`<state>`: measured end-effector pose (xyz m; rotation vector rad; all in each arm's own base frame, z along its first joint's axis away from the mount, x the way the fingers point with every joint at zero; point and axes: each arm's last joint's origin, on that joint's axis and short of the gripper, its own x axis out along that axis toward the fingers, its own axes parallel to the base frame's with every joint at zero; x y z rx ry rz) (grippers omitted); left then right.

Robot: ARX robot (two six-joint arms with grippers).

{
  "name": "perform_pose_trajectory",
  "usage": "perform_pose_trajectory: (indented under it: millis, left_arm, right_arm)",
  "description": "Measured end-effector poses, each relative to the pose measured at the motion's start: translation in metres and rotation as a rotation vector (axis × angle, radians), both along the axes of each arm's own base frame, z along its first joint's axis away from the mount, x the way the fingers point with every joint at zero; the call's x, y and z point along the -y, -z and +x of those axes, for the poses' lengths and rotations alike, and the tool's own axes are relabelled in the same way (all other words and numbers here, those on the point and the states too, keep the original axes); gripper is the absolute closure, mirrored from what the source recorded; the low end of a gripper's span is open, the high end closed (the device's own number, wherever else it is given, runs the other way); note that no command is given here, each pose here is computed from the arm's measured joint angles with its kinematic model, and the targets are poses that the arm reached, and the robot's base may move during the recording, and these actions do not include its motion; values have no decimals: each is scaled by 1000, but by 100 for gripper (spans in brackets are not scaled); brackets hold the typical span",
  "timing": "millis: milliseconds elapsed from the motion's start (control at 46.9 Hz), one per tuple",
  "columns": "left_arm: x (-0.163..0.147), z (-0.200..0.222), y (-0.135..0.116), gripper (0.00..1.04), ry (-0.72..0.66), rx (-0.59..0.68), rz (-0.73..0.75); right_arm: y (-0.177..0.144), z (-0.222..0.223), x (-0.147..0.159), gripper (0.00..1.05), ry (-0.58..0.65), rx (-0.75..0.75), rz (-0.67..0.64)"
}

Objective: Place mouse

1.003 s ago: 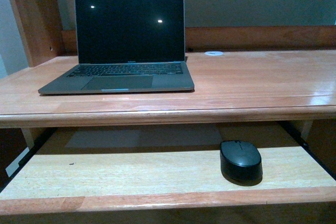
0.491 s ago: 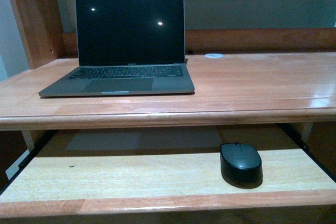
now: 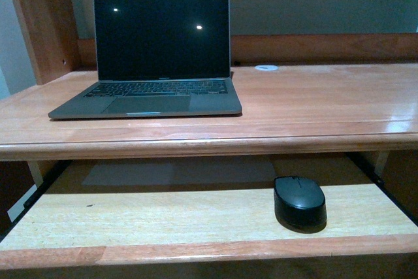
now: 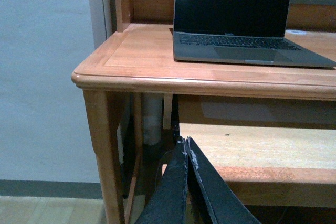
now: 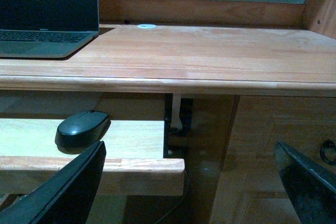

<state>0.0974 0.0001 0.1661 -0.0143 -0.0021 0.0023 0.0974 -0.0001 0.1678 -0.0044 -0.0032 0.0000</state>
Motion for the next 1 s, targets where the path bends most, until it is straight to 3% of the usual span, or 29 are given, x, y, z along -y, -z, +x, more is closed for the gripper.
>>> perform_pose_trajectory:
  millis: [85, 149, 277, 491, 576, 747, 1003]
  left_arm:
    - [0, 0, 0, 103, 0, 1, 0]
    - [0, 0, 0, 95, 0, 0, 0]
    - [0, 0, 0, 64, 0, 0, 0]
    - [0, 0, 0, 6, 0, 0, 0]
    - [0, 0, 0, 7, 0, 0, 0]
    - [0, 0, 0, 7, 0, 0, 0]
    - [0, 0, 0, 7, 0, 0, 0]
  right_arm:
    - [0, 0, 0, 7, 0, 0, 0]
    - [0, 0, 0, 7, 0, 0, 0]
    - [-3, 2, -1, 7, 3, 24, 6]
    - [-36, 70, -44, 7, -190, -93, 55]
    - [-32, 102, -66, 7, -243, -191, 65]
    - [-9, 157, -101, 7, -220, -359, 87]
    - [-4, 161, -105, 7, -220, -378, 102]
